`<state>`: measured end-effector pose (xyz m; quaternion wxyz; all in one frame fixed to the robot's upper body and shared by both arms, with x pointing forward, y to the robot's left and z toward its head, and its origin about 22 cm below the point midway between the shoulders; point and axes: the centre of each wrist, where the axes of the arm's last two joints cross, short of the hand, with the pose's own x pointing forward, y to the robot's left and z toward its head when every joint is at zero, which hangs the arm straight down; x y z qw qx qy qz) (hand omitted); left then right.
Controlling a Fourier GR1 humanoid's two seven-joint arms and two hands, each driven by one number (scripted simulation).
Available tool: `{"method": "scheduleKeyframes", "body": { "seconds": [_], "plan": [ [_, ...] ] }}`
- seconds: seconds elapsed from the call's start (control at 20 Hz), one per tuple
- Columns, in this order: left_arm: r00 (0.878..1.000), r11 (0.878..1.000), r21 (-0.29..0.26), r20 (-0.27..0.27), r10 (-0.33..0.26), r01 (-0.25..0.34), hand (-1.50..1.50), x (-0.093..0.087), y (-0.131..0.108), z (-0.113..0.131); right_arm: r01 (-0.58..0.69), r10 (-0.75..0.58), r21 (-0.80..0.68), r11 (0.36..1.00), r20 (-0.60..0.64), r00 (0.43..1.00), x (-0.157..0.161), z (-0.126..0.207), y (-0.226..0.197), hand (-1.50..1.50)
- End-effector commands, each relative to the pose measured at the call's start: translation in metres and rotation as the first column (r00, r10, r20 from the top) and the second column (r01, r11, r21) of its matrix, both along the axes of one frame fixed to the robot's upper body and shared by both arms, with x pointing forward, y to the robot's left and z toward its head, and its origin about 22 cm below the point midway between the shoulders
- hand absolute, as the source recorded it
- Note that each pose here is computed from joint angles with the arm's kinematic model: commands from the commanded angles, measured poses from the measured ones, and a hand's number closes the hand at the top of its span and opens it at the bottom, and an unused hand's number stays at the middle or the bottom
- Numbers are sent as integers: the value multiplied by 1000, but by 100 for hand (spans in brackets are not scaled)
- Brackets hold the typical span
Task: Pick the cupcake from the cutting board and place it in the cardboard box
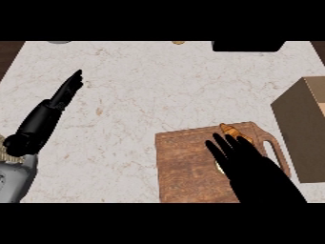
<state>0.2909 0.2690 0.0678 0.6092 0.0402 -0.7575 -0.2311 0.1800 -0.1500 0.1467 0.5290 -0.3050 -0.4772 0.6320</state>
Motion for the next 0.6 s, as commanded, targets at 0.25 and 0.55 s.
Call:
{"method": "scheduleKeyframes", "body": {
  "seconds": [0.25, 0.55],
  "plan": [
    [1000, 1000, 13, 2, 20, -20, 0, -10, 7, -8, 73, -70, -78, 994, 36, 997, 1, -20, 20, -150],
    [1000, 1000, -6, -18, 5, -5, 0, 6, 8, 13, 89, -88, -159, 983, 10, 996, 6, -34, 7, -150]
  ]
}}
